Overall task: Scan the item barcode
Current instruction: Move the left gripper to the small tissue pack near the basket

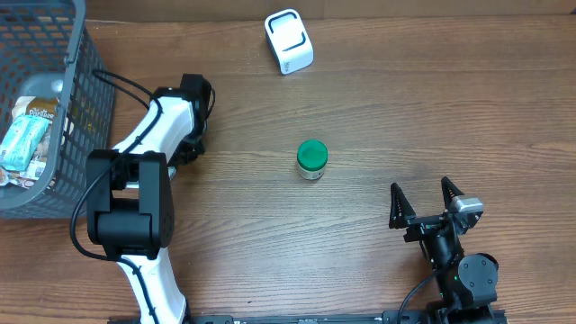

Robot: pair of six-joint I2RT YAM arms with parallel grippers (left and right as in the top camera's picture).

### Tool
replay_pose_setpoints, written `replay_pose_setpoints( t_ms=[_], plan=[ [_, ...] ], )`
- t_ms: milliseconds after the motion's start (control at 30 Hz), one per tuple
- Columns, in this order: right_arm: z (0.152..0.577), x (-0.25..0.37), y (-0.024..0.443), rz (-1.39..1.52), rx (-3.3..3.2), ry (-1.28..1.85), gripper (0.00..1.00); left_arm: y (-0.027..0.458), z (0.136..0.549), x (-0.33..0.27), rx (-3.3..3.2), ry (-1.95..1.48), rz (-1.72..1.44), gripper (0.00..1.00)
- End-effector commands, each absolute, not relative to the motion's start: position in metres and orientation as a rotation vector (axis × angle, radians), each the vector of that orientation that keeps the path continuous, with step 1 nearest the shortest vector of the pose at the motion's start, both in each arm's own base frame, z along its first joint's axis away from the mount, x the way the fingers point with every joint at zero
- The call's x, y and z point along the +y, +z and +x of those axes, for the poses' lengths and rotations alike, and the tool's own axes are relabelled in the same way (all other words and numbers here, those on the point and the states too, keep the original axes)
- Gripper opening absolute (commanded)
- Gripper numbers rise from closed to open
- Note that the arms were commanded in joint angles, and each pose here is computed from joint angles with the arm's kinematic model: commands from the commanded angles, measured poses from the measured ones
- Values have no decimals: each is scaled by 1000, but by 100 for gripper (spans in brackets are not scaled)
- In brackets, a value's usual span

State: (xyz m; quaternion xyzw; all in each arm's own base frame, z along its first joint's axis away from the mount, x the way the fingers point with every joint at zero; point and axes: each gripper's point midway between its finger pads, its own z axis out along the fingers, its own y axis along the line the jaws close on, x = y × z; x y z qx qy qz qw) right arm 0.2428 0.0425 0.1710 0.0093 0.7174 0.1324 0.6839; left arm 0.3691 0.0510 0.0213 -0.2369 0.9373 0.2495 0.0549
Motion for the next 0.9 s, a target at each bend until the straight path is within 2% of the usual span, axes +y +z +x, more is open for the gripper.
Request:
replay_pose_setpoints(
  t_ms=[0,100,167,233,600,867],
  plan=[
    [243,43,167,18,1612,300,100,12,358,58,2836,810,-751,29],
    [243,43,167,18,1612,300,100,6,353,59,2845,815,-749,28],
    [243,43,167,18,1612,300,100,4,352,56,2857,793,-752,23],
    [243,43,167,18,1612,300,100,1,352,49,2884,736,-754,4],
    [243,43,167,18,1612,300,100,-20,357,-53,3136,35,-491,4],
    [243,43,167,18,1612,300,100,-15,359,-102,3138,-47,-243,4]
  ],
)
